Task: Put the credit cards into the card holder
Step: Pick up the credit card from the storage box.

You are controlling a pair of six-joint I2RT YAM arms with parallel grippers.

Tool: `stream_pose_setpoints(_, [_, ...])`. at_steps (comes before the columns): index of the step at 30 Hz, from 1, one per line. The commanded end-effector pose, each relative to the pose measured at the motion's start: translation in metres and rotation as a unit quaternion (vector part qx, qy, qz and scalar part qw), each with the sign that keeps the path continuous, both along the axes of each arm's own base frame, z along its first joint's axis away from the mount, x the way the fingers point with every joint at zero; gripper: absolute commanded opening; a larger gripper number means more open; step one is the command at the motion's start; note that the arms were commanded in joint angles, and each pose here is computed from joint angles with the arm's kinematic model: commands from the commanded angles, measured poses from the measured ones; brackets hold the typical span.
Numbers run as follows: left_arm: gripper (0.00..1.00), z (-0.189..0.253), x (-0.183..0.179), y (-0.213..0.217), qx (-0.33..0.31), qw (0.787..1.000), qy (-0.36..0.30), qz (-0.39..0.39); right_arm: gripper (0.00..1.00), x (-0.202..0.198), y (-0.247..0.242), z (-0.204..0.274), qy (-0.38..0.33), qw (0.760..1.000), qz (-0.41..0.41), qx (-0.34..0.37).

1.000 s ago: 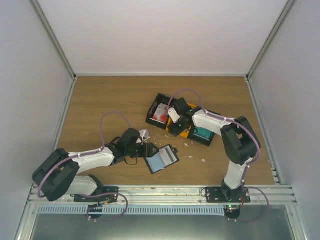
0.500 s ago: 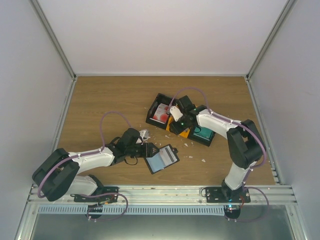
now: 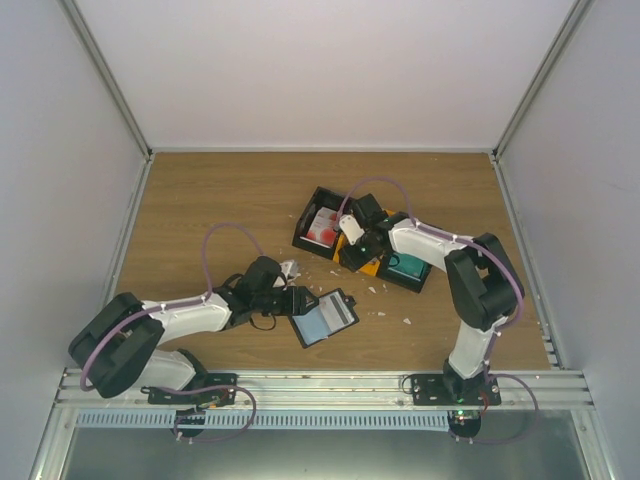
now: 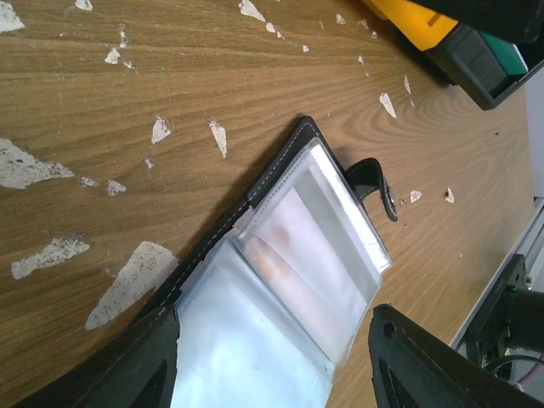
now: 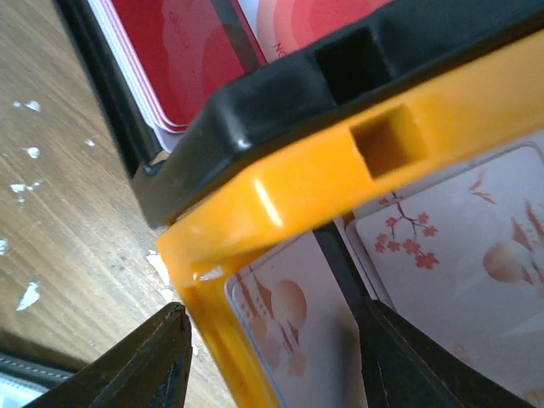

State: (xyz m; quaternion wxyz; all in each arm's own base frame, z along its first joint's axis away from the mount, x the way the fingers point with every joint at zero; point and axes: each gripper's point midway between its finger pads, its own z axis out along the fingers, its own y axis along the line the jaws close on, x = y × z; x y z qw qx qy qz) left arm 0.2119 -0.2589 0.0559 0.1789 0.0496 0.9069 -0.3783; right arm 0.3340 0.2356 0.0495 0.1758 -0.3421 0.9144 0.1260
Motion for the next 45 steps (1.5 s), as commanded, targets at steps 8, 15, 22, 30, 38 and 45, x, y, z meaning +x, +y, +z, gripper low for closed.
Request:
stream_pose_setpoints(8, [0.62,0.021,0.036,-0.024,-0.027,0.999,-0.041,0.000,0.48,-0.010,0.002,0.002,0.021,1.000,0.009,0.022])
stream_pose_setpoints(15, [0.62,0.020,0.051,-0.032,-0.028,0.999,-0.043,0.001,0.45,-0.015,0.005,0.012,0.021,0.999,0.019,0.036])
stream_pose_setpoints(22, [0.62,0.016,0.057,-0.034,-0.028,0.999,-0.037,0.003,0.39,-0.014,0.003,0.009,0.022,0.999,0.014,0.032])
stream_pose_setpoints(30, [0.62,0.013,0.058,-0.032,-0.026,0.999,-0.034,0.005,0.36,-0.015,0.004,0.012,0.023,0.999,0.014,0.038])
stream_pose_setpoints(38, [0.62,0.013,0.059,-0.032,-0.024,0.999,-0.033,0.004,0.33,-0.015,0.003,0.017,0.020,0.999,0.010,0.045])
stream_pose_setpoints(45, [0.62,0.010,0.059,-0.031,-0.023,0.999,-0.030,0.004,0.33,-0.012,-0.001,0.020,0.016,0.999,-0.001,0.047])
